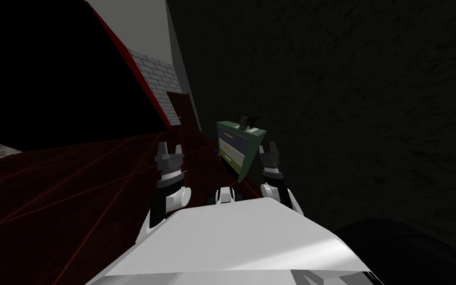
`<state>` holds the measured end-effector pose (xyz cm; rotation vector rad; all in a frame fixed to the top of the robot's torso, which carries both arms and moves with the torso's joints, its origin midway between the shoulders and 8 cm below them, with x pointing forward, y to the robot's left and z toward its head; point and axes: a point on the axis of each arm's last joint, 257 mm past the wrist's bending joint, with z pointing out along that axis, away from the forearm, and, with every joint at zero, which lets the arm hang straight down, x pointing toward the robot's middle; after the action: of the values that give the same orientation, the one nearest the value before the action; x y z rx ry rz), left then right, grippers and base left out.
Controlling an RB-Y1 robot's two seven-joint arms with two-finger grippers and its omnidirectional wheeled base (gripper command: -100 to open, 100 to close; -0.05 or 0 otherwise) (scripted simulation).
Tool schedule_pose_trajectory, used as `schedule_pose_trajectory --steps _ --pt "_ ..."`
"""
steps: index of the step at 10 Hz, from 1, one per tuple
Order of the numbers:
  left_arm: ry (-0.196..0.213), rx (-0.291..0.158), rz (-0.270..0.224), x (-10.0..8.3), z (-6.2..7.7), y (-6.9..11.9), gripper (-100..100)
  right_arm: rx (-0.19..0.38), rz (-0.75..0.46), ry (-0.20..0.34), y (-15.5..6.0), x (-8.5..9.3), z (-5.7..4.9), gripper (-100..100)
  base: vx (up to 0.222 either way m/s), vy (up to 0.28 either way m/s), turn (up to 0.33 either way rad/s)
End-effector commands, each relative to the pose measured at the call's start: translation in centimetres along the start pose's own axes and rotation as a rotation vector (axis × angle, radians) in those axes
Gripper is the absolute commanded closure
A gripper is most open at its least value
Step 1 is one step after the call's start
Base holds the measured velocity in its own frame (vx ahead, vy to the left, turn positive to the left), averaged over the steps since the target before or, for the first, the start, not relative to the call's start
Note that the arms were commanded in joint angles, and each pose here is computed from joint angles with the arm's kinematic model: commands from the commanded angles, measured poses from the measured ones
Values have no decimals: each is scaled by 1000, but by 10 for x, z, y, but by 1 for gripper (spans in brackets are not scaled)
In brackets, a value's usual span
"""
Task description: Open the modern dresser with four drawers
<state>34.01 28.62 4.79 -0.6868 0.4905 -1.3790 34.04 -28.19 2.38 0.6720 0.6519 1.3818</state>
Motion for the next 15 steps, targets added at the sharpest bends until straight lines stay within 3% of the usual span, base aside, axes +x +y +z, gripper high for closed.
schedule_pose_trajectory --steps 1,2,4,5,7,8,9,10,11,12,13,14,15 --pt "0 0 0 0 0 0 0 148 -102 64 -49 1 -15 -100 27 101 186" --pt "0 0 0 0 0 0 0 155 -102 64 -52 0 -16 -100 15 76 49" --pt "0 0 0 0 0 0 0 305 -206 106 -103 -11 -37 -100 26 86 246" --pt "0 0 0 0 0 0 0 306 -206 106 -103 -11 -38 -100 36 87 91" --pt "0 0 0 0 0 0 0 448 -326 146 -147 -29 -64 -100 26 112 273" --pt "0 0 0 0 0 0 0 478 -328 142 -156 -33 -70 -100 33 97 109" --pt "0 0 0 0 0 0 0 553 -394 160 -178 -46 -86 -100 52 97 160" --pt "0 0 0 0 0 0 0 569 -395 157 -182 -48 -90 -100 40 79 141" --pt "0 0 0 0 0 0 0 650 -463 175 -204 -64 -110 -100 45 81 208" --pt "0 0 0 0 0 0 0 664 -464 172 -206 -66 -112 -100 36 71 133" --pt "0 0 0 0 0 0 0 738 -534 189 -224 -84 -132 -100 29 92 283" --pt "0 0 0 0 0 0 0 760 -536 184 -229 -87 -137 -100 44 80 147" --pt "0 0 0 0 0 0 0 844 -607 201 -246 -108 -162 -100 61 110 266"
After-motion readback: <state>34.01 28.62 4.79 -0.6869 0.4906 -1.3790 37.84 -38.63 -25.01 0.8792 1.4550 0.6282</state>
